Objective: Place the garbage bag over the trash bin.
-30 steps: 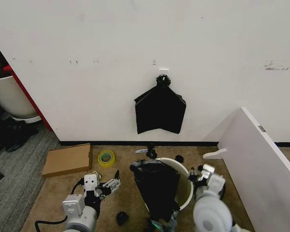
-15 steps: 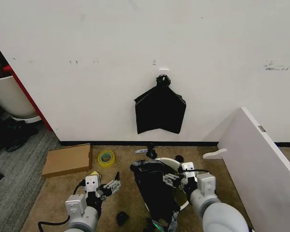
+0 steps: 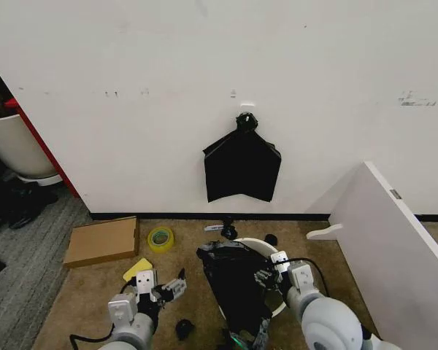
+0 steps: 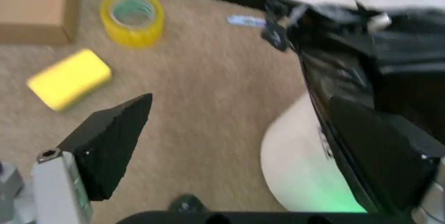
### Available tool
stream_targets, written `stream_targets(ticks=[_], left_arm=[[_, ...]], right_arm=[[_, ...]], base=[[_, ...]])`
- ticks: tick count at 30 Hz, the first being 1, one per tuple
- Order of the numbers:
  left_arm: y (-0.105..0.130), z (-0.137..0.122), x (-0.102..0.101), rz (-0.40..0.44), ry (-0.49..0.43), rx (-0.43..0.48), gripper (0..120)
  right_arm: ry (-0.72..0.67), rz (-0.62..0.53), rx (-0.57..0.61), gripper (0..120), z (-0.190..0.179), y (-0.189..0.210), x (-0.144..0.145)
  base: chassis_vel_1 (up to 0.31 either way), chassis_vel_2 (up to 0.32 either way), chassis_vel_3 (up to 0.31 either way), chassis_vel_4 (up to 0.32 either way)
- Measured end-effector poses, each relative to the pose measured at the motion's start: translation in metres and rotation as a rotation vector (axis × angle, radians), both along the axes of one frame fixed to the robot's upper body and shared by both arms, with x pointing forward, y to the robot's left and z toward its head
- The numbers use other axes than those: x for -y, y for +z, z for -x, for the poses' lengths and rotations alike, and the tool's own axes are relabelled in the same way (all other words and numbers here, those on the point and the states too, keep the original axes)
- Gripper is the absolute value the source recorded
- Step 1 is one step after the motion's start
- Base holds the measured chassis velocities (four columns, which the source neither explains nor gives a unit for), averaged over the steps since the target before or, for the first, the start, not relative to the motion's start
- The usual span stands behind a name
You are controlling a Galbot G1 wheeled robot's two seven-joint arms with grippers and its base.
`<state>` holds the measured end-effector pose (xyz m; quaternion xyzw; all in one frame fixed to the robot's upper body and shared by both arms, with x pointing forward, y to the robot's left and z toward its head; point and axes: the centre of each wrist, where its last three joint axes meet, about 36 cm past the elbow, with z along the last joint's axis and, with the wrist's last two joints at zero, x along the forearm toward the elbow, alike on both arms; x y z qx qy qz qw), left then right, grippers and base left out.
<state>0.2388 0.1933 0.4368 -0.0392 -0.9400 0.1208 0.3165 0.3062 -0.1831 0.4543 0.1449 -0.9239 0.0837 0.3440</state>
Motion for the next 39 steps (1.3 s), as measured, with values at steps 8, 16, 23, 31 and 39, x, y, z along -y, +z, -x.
stream_targets(ticks=[8, 16, 23, 31, 39], left_arm=[[-0.008, 0.003, -0.007, -0.007, -0.173, -0.005, 100], [-0.035, -0.021, 0.010, 0.098, -0.295, 0.018, 100], [-0.043, -0.045, 0.045, 0.128, -0.348, -0.015, 100], [-0.046, -0.056, 0.077, 0.092, -0.290, -0.123, 98], [-0.056, -0.061, 0.099, 0.036, -0.215, -0.169, 91]], right_arm=[[-0.011, -0.025, 0.009, 25, -0.006, -0.004, 0.003], [-0.015, -0.046, 0.014, 0, -0.007, -0.011, 0.001], [-0.024, -0.046, 0.029, 0, -0.010, -0.011, -0.001], [-0.028, -0.033, 0.040, 0, -0.018, -0.010, 0.005], [-0.021, -0.033, 0.030, 0, -0.015, -0.012, 0.004]], base=[[0.000, 0.000, 0.000, 0.000], [0.000, 0.000, 0.000, 0.000], [0.000, 0.000, 0.000, 0.000], [0.000, 0.000, 0.000, 0.000], [0.000, 0.000, 0.000, 0.000]])
